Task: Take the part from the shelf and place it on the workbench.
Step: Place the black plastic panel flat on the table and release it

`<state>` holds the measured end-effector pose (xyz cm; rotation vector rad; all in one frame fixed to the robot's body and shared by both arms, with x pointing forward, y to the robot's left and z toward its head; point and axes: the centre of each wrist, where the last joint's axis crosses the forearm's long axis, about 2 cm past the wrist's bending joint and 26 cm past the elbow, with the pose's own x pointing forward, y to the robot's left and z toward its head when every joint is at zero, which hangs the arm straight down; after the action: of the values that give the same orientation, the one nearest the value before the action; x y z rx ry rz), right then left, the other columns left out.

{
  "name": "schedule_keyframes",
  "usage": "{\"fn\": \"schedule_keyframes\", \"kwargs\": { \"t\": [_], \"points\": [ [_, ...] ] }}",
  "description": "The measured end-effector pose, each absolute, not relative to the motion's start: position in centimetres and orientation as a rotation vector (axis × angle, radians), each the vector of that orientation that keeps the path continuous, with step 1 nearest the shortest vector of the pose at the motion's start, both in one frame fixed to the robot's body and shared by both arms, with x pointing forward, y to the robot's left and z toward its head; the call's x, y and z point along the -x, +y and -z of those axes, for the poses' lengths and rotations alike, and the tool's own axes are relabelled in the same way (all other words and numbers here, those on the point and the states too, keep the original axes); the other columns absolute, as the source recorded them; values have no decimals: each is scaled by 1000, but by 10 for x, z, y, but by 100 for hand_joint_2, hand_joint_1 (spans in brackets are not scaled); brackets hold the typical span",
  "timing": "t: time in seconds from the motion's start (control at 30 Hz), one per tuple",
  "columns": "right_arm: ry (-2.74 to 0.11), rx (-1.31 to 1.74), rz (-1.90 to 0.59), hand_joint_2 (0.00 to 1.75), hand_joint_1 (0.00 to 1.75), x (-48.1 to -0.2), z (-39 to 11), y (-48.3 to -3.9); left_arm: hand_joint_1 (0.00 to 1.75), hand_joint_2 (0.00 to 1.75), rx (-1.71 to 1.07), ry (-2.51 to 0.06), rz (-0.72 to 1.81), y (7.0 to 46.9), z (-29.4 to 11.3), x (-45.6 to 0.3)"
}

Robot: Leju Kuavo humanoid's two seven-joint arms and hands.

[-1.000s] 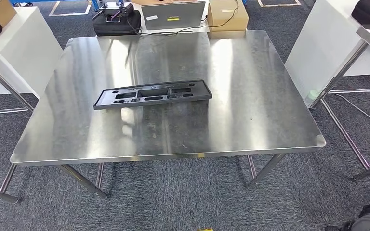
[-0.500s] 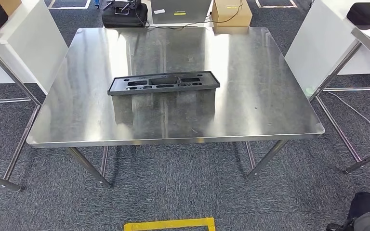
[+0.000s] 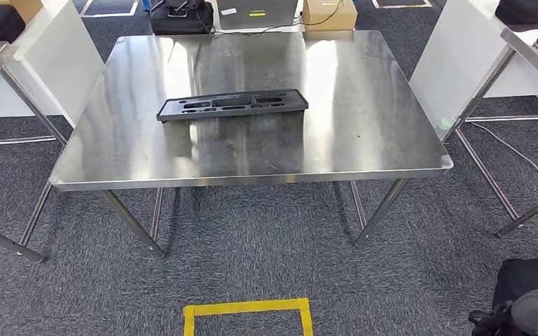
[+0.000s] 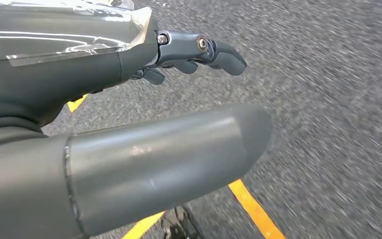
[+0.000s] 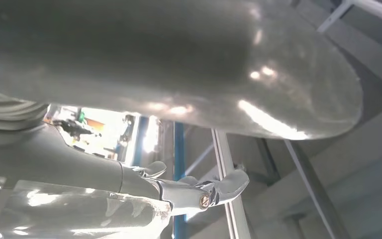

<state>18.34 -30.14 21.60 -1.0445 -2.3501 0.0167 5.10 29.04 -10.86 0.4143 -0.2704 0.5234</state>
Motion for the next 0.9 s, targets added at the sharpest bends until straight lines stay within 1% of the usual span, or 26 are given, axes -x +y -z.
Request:
{"fn": "schedule_keyframes", "kwargs": {
  "t": [0.67, 0.9],
  "points": [
    [-2365, 1007, -49, 0, 0, -197, -218, -298, 0, 0, -402, -264, -553, 281, 108, -53],
    [-2353, 1009, -59, 0, 0, -195, -215, -295, 0, 0, -405, -259, -555, 281, 109, -50]
  ]
}}
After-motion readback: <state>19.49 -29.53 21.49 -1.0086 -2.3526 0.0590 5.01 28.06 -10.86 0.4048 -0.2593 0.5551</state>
